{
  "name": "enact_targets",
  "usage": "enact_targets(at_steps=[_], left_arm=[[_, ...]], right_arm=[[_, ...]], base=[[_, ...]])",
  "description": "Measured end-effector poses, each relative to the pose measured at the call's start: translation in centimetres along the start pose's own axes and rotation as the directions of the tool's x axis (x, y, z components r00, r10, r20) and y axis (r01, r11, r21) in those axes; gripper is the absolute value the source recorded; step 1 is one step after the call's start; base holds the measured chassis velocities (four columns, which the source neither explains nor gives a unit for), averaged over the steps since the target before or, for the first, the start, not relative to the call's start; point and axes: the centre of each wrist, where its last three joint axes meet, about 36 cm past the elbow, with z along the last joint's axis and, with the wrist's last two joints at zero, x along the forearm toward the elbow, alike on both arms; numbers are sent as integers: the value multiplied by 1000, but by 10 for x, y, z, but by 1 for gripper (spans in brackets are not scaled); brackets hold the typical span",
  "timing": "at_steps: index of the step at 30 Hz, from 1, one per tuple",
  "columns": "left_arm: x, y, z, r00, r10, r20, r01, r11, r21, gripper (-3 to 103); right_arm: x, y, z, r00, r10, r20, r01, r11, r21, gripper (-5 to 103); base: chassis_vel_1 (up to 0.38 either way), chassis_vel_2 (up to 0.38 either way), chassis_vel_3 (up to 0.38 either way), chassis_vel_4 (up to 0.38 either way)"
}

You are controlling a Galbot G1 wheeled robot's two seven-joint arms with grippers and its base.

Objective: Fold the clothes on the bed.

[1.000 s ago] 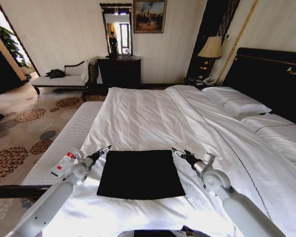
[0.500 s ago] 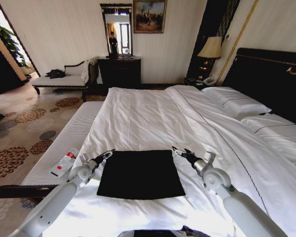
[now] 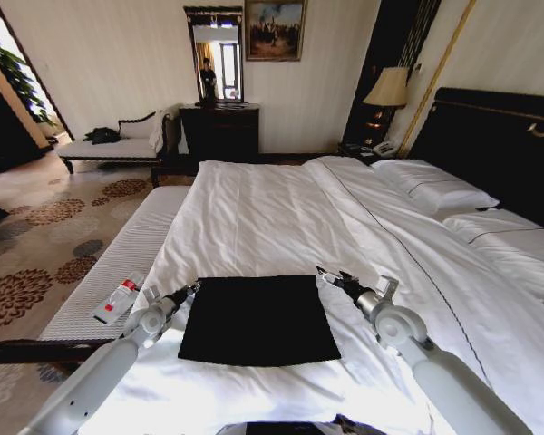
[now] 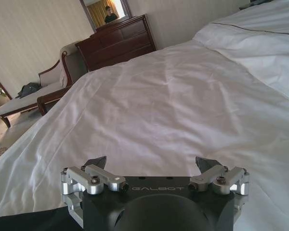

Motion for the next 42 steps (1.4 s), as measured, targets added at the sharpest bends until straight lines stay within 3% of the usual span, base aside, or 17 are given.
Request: enact_targets(at_steps=[3,7,20,25,29,37,39,42], left_arm=[[-2,-1,0,1000,1,2,-1,1000,2,1],[-4,-1,-1,1000,3,4,-3,1000,2,0],[0,-11,-6,1000,4,13,-4,1000,-16,0],[4,-13,-7,1000,2,13,-2,1000,-24,0],[5,-14,-11,1000,1,15,-1,1000,-28,0],[6,-17,-13,1000,5,14,-5,1000,-30,0],[5,-20,-13,1000,11,11,-10,999,-30,0],[3,-22,-12,1000,15,8,-15,999,-31,0]], right_arm=[[0,0,0,1000,0,-3,0,1000,-7,100],[-2,-1,0,1000,-2,-11,2,1000,-19,100],[-51,-9,-4,993,-78,-91,64,987,-148,100],[-78,-24,7,985,-97,-140,71,981,-181,100],[-100,-49,24,982,-59,-181,22,979,-203,100],[-110,-66,35,981,-37,-191,-5,977,-212,102],[-111,-65,35,981,-40,-190,-2,976,-217,94],[-112,-63,37,981,-46,-191,3,975,-222,89]], base=[[0,0,0,0],[0,0,0,0],[0,0,0,0],[0,0,0,0],[0,0,0,0],[0,0,0,0],[0,0,0,0],[0,0,0,0]])
